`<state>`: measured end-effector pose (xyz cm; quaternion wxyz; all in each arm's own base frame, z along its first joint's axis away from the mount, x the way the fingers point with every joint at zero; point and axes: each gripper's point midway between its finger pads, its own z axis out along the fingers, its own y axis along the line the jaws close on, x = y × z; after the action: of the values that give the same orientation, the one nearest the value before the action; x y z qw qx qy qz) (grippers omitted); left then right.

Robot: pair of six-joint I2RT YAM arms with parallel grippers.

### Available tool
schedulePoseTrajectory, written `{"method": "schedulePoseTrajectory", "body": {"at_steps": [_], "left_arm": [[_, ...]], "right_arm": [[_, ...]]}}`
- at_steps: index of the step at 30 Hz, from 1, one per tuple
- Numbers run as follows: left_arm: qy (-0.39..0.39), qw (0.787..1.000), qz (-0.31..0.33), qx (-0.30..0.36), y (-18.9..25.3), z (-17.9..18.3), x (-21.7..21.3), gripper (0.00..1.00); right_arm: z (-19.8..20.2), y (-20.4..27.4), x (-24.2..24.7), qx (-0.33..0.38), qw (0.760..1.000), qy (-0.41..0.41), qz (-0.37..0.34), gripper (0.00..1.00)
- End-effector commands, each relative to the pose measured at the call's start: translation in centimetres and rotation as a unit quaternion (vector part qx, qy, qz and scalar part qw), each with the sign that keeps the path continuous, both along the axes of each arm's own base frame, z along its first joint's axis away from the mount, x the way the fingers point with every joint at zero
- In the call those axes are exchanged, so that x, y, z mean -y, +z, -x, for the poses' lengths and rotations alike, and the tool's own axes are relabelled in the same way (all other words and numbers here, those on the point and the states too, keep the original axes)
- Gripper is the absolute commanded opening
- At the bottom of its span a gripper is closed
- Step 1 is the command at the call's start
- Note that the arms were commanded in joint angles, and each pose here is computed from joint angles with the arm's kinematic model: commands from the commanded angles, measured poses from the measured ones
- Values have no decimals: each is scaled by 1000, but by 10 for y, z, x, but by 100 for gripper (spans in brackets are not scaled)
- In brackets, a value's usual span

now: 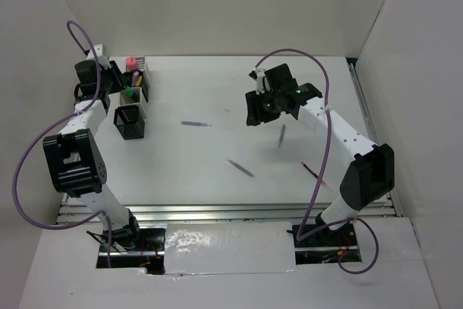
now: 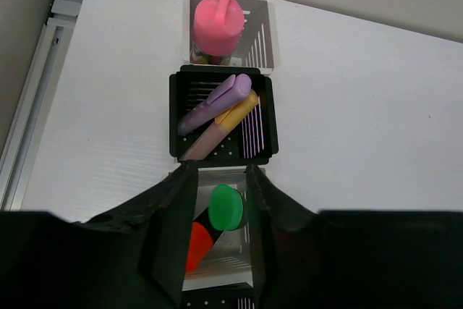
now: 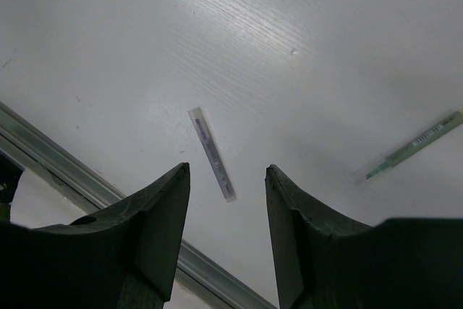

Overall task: Sort the stationery into containers
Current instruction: Place the pen in the storage box, then pick up the pen from the center of the board.

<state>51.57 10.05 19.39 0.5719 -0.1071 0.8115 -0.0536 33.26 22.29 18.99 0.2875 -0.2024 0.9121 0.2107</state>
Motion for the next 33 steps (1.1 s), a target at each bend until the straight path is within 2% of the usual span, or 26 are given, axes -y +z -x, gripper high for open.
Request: {"method": "schedulePoseTrajectory", "body": {"at_steps": [1,5,8,10,13,15,16,17,18,19,21,24,33], "left_arm": [[-16,1000,7,20,9,-5,4,49],[-19,1000,2,21,17,-2,5,54],[-42,998,-8,38,37,1,11,53],[-87,994,-36,51,60,4,23,50],[-249,961,-102,61,85,19,74,51],[-349,921,-163,60,88,27,122,50],[-377,909,-176,31,85,36,138,50],[-409,883,-227,29,81,38,151,51],[-440,861,-255,14,73,44,186,51],[-452,849,-275,-1,65,43,193,52],[-506,802,-314,-46,36,62,223,54],[-562,750,-333,-108,-13,73,251,55],[-625,684,-325,-187,-79,57,297,65]], "right_arm": [[-3,10,-4,18,1000,5,-4,53],[-2,11,-3,21,1000,2,-4,53],[-3,15,-1,29,1000,-2,-3,53],[-3,18,2,36,999,-7,-2,53],[-5,19,9,39,999,-17,-4,53],[-9,17,17,35,999,-30,-6,53],[-10,17,21,32,999,-33,-7,53],[-11,18,23,31,999,-36,-13,53],[-11,16,26,26,999,-41,-14,53],[-15,17,34,26,998,-51,-17,53],[-16,18,42,26,998,-61,-21,53],[-16,23,57,28,996,-80,-29,53],[-11,39,96,60,989,-127,-46,55]]}}
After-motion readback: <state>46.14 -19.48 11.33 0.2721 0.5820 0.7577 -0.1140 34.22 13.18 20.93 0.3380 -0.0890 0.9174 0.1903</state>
